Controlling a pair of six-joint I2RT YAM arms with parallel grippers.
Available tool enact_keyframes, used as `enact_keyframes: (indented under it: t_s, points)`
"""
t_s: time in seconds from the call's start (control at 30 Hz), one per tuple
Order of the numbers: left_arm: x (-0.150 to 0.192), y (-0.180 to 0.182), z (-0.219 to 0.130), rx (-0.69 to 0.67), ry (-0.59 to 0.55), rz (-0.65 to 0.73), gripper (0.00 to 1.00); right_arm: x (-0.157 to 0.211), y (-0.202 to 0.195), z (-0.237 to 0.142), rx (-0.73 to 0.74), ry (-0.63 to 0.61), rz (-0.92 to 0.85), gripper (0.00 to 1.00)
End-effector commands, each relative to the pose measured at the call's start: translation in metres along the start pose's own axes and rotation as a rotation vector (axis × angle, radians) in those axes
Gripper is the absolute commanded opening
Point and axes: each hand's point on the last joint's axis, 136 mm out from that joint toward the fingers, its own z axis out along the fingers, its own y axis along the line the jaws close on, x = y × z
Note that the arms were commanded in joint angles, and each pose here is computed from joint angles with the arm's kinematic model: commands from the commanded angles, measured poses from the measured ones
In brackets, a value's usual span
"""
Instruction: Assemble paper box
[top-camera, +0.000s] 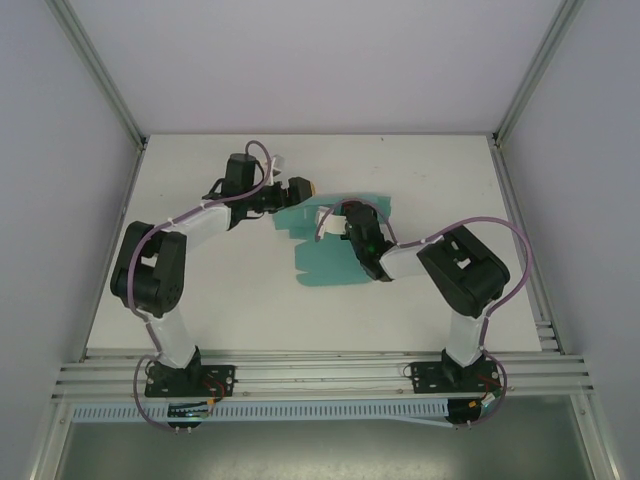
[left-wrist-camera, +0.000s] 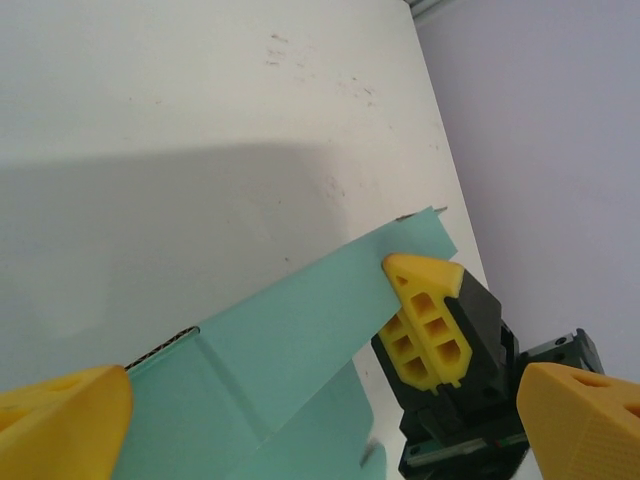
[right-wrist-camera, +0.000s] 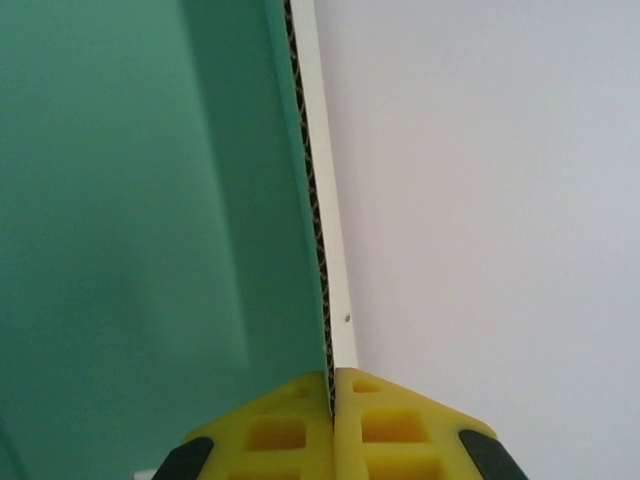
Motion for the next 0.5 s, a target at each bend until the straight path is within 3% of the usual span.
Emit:
enact_keyframes:
  t_s: [0.0, 0.47]
  points:
    - [0.006, -0.018, 0.01, 0.091, 0.046, 0.019, 0.98, -0.005, -0.002, -0.003, -0.017, 0.033, 0.121, 0.0]
    - [0.026, -0.018, 0.008, 0.066, 0.052, -0.013, 0.95, -0.012, 0.001, -0.011, -0.002, 0.166, 0.203, 0.0]
